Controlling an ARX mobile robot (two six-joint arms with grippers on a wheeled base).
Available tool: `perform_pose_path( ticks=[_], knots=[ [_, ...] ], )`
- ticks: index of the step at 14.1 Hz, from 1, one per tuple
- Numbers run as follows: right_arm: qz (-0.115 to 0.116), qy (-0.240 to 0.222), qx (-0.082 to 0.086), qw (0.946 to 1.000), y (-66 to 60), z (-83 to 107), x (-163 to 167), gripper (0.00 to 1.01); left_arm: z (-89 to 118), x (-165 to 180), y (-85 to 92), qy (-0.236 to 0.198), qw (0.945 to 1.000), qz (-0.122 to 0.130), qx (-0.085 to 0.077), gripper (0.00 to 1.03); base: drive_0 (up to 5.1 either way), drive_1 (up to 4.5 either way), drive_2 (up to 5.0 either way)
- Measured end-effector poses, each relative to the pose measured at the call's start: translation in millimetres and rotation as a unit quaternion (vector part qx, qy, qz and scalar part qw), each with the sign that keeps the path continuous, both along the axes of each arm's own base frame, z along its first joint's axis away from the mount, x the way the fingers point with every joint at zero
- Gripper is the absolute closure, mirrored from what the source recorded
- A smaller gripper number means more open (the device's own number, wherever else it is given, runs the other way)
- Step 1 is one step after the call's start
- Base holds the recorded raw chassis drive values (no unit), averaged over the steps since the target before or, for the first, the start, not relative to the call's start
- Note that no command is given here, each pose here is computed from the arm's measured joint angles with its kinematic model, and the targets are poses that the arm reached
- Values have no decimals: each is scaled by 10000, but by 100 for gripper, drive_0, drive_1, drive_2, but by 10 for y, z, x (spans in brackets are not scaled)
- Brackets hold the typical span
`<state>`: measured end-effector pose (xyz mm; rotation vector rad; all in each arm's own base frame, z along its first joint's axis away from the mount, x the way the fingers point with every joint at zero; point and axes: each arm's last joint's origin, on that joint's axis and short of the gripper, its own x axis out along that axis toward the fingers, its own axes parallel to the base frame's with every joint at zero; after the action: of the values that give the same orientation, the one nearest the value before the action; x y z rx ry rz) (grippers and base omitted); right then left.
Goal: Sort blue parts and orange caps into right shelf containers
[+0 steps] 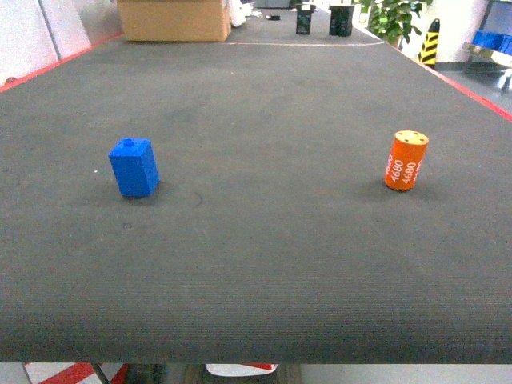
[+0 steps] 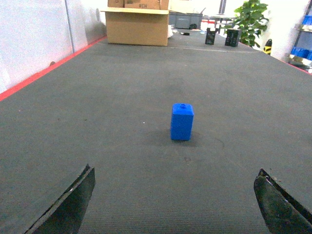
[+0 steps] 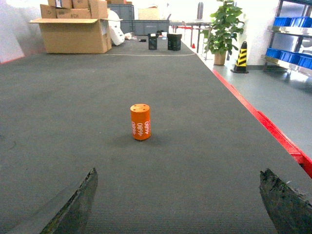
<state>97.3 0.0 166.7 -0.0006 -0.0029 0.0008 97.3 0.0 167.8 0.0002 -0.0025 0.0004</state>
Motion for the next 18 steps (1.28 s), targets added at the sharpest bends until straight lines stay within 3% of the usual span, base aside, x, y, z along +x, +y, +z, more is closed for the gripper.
perform_pose_path(
  ticks=[18],
  knots=[
    [0,0,0,10000,0,0,0,3,0,0,0,0,10000,0,0,5,0,0,0]
  ],
)
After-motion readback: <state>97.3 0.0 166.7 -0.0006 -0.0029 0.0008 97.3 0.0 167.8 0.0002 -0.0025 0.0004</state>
